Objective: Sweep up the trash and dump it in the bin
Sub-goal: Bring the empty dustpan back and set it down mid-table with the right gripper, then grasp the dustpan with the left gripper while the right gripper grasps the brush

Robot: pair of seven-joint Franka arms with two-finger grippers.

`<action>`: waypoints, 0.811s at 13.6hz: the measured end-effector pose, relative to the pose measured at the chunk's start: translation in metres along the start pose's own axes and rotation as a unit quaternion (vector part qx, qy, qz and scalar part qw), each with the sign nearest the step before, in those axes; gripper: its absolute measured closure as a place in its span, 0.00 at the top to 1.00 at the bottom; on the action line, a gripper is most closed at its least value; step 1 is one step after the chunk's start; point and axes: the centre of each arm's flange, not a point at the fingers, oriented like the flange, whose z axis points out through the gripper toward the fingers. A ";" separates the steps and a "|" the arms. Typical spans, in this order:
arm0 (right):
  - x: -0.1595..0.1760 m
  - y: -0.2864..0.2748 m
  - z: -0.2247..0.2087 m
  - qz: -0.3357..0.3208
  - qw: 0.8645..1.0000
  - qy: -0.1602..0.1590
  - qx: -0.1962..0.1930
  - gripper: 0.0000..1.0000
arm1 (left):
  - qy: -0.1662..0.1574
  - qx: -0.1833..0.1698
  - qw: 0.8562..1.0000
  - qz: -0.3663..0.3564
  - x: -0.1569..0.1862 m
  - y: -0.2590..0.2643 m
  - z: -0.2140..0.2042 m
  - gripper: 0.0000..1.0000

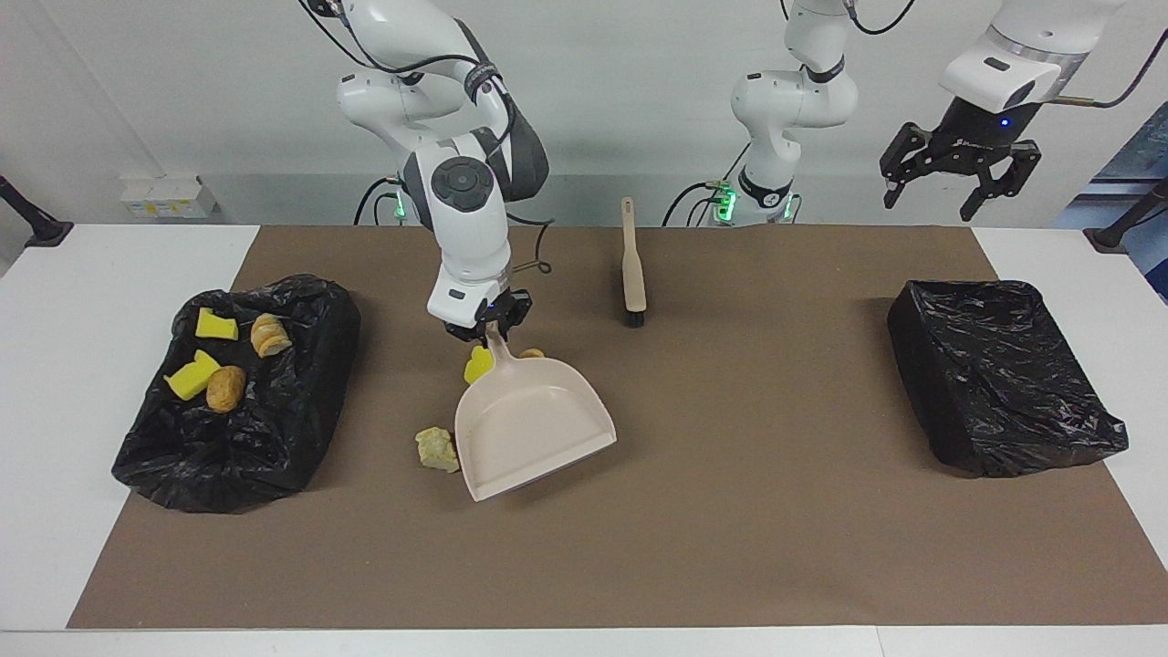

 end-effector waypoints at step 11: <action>0.057 -0.193 0.075 0.156 0.987 -0.031 0.007 0.31 | 0.000 0.000 1.000 0.000 0.000 0.000 0.000 1.00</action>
